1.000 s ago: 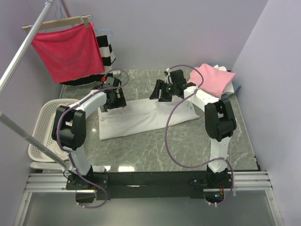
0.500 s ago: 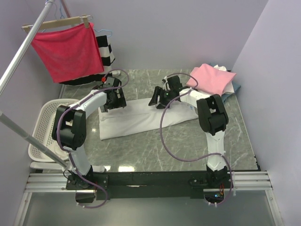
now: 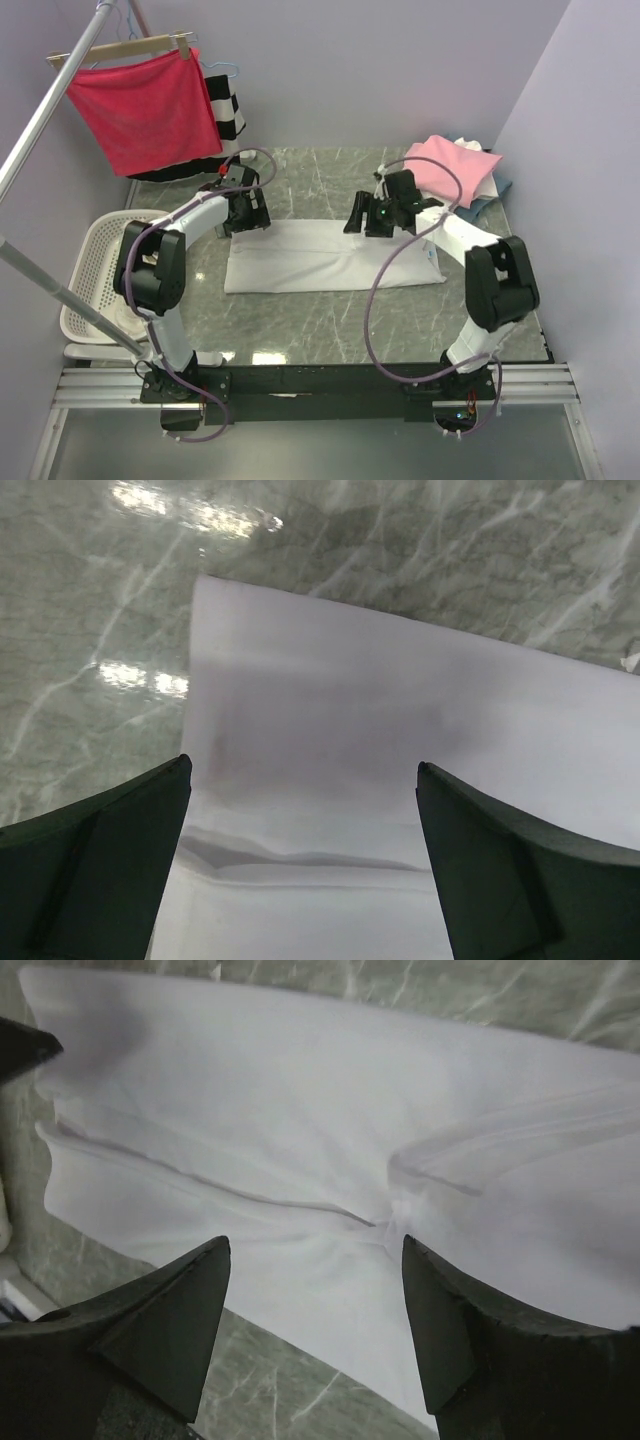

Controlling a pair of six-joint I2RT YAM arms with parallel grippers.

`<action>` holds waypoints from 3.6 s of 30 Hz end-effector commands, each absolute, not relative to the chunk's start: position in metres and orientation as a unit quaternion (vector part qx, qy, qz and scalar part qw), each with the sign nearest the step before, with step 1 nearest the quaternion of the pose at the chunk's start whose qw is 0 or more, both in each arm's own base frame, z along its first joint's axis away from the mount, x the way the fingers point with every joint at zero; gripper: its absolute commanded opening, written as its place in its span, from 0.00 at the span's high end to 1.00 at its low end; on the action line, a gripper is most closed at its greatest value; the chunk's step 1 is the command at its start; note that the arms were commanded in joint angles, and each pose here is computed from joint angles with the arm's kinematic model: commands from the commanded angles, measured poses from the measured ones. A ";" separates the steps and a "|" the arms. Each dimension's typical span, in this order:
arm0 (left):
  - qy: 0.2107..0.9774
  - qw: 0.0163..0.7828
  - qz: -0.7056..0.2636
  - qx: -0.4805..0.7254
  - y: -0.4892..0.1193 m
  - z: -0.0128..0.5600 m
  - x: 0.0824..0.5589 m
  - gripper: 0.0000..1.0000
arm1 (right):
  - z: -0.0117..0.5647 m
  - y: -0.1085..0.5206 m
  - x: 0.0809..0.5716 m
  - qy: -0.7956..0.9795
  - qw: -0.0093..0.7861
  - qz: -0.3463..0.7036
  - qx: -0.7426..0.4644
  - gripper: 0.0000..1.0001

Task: Fold and stack the t-shirts
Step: Fold the other side of the tshirt into a rectangle, then rotate the tshirt 90 degrees

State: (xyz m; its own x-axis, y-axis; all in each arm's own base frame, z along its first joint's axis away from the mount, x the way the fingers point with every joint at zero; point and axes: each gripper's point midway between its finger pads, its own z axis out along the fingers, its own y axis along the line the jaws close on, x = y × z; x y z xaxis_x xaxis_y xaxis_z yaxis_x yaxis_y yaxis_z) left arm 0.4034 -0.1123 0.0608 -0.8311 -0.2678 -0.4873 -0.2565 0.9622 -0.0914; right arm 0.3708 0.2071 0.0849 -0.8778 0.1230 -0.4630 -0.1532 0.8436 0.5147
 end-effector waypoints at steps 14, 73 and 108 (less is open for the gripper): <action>0.943 0.291 -0.154 -0.042 -0.192 0.064 0.433 0.00 | 0.038 0.098 0.316 0.947 0.220 0.113 0.205 0.23; 0.842 0.361 -0.355 0.186 -0.401 0.129 0.514 0.02 | 0.171 0.166 0.355 0.893 0.351 0.283 0.003 0.09; 0.864 0.397 -0.300 0.073 -0.311 0.069 0.603 0.01 | 0.001 0.290 0.160 0.939 -0.045 0.315 -0.134 0.08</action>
State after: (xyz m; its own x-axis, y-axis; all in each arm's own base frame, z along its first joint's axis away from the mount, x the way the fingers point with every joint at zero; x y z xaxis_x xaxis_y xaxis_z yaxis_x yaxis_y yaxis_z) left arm 0.6091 -0.3057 0.0550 -0.6704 -0.1085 -0.7340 0.3688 0.8097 -0.4566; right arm 0.1821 0.3287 0.0418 -0.9420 -0.3176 -0.1081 -0.2937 0.6253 0.7230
